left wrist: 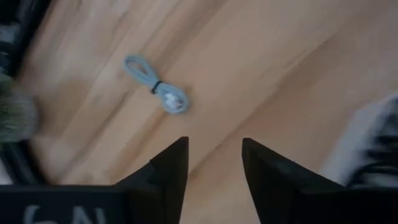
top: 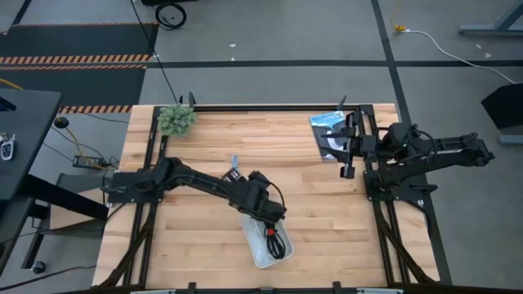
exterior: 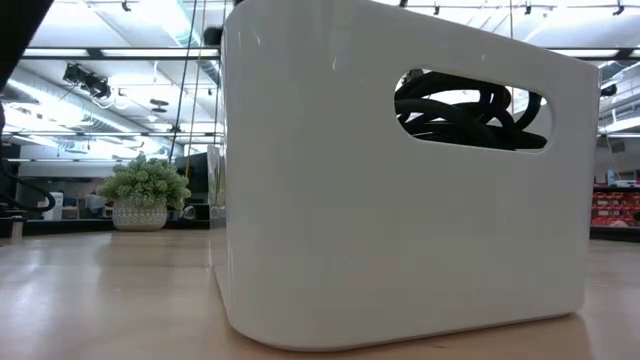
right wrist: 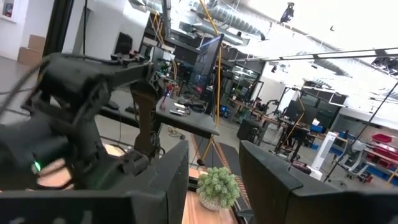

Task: Pick and place USB-C Cables
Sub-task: Put the blue charger cable into the white bin

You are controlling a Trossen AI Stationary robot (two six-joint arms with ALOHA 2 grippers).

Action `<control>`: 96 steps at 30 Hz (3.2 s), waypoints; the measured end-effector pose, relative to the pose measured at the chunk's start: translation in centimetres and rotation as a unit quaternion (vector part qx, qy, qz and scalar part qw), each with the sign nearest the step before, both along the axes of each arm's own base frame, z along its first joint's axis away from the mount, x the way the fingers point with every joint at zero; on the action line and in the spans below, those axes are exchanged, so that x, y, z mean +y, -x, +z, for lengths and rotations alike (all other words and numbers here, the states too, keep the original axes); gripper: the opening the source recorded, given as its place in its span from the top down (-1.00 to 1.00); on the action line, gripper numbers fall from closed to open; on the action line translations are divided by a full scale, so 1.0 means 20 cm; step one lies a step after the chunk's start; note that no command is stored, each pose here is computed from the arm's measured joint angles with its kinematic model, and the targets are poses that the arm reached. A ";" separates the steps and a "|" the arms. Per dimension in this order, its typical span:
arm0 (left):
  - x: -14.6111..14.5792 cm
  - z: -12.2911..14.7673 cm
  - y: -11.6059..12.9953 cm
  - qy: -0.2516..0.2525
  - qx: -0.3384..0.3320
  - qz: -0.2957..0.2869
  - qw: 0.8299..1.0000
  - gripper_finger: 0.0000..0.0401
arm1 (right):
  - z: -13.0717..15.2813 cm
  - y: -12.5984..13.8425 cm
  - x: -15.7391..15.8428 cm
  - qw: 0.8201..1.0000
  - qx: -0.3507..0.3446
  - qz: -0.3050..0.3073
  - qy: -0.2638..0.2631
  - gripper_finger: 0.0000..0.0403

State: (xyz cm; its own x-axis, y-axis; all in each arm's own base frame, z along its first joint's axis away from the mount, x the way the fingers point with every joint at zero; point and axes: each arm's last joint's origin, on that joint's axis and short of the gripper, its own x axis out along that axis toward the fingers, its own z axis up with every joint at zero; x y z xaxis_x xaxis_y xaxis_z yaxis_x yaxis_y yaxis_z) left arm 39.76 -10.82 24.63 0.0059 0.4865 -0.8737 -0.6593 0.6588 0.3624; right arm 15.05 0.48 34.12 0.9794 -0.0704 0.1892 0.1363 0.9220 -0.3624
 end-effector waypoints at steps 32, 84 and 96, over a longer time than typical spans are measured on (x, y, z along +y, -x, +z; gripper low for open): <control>0.82 -0.40 0.38 0.110 -0.203 0.225 0.947 0.13 | -0.03 -0.08 0.01 1.000 0.013 0.013 -0.001 0.27; 0.66 -0.24 0.29 0.130 -0.111 0.131 0.977 0.75 | -0.02 -0.09 0.02 0.999 0.004 0.030 0.010 0.27; 0.44 0.11 0.23 0.123 -0.139 0.006 0.983 0.87 | -0.02 -0.09 0.01 1.000 0.005 0.028 0.010 0.27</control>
State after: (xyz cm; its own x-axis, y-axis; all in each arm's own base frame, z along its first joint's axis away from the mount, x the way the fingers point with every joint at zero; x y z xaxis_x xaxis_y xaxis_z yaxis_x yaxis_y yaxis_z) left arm 35.18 -2.12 26.87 0.2561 0.2618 -0.9305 -0.7183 0.6957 -0.0020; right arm 16.78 0.77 33.69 0.9835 -0.0112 0.1804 0.0806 0.9206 -0.3821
